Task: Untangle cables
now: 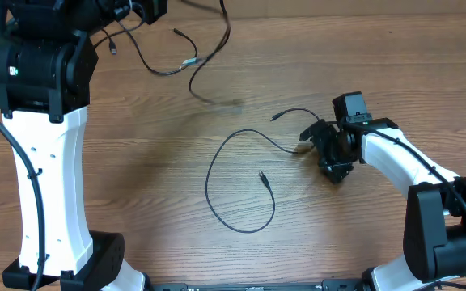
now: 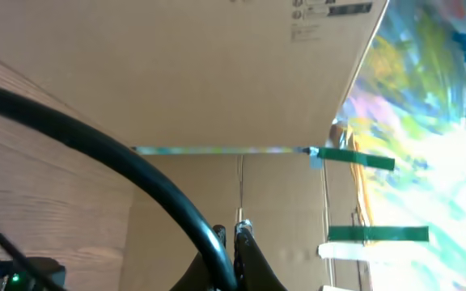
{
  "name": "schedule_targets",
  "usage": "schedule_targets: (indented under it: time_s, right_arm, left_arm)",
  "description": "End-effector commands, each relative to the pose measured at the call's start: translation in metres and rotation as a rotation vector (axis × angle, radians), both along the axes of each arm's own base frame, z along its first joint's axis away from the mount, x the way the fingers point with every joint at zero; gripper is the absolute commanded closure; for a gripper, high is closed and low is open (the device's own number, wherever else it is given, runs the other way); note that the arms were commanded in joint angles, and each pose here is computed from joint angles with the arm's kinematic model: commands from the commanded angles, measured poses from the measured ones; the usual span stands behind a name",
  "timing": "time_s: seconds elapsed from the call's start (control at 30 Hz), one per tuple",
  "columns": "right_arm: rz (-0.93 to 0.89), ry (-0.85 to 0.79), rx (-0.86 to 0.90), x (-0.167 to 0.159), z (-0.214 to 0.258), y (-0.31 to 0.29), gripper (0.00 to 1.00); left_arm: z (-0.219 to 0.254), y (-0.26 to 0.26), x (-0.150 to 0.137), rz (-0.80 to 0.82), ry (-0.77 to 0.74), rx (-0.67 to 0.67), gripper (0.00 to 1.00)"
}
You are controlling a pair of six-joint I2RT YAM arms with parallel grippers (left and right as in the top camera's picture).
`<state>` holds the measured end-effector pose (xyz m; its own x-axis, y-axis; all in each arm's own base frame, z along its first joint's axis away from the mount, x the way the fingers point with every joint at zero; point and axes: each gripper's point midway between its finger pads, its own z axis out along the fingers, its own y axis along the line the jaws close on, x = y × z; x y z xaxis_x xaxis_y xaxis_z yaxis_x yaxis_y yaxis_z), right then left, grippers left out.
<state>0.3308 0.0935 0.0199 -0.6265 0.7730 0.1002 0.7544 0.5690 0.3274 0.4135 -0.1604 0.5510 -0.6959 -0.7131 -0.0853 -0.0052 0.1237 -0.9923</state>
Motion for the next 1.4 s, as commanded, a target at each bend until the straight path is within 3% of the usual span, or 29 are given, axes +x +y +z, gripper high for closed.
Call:
schedule_targets:
  time_s: [0.0, 0.2, 0.43, 0.63, 0.83, 1.13, 1.23, 1.37]
  right_arm:
    - [0.0, -0.029, -0.025, 0.006, -0.001, -0.004, 0.0]
    - [-0.001, -0.027, -0.026, 0.005, -0.001, -0.004, 0.0]
    - [-0.001, -0.028, -0.027, 0.006, -0.001, -0.004, 0.0]
    - [-0.011, -0.034, -0.064, 0.007, -0.003, -0.01, 0.0]
    - [-0.011, -0.029, -0.069, 0.006, -0.003, -0.011, 0.0]
    - [-0.012, -0.029, -0.069, 0.006, -0.003, -0.011, 0.0]
    - [-0.012, -0.029, -0.069, 0.006, -0.003, -0.011, 0.0]
    - [-0.012, -0.03, -0.069, 0.006, -0.003, -0.011, 0.0]
  left_arm:
    - [-0.007, 0.005, 0.006, 0.029, 0.015, 0.022, 0.96]
    - [-0.07, 0.021, 0.033, 0.091, 0.151, 0.166, 0.96]
    - [-0.138, 0.044, 0.068, 0.056, 0.186, 0.381, 0.96]
    - [-0.207, 0.114, 0.074, 0.205, 0.45, 0.483, 0.96]
    - [-0.24, 0.221, 0.049, 0.528, 0.676, 0.659, 0.96]
    - [-0.254, 0.345, -0.011, 0.859, 0.913, 0.779, 0.96]
    - [-0.257, 0.371, -0.024, 0.901, 0.95, 0.813, 0.96]
    - [-0.268, 0.387, -0.022, 0.836, 0.953, 0.898, 0.96]
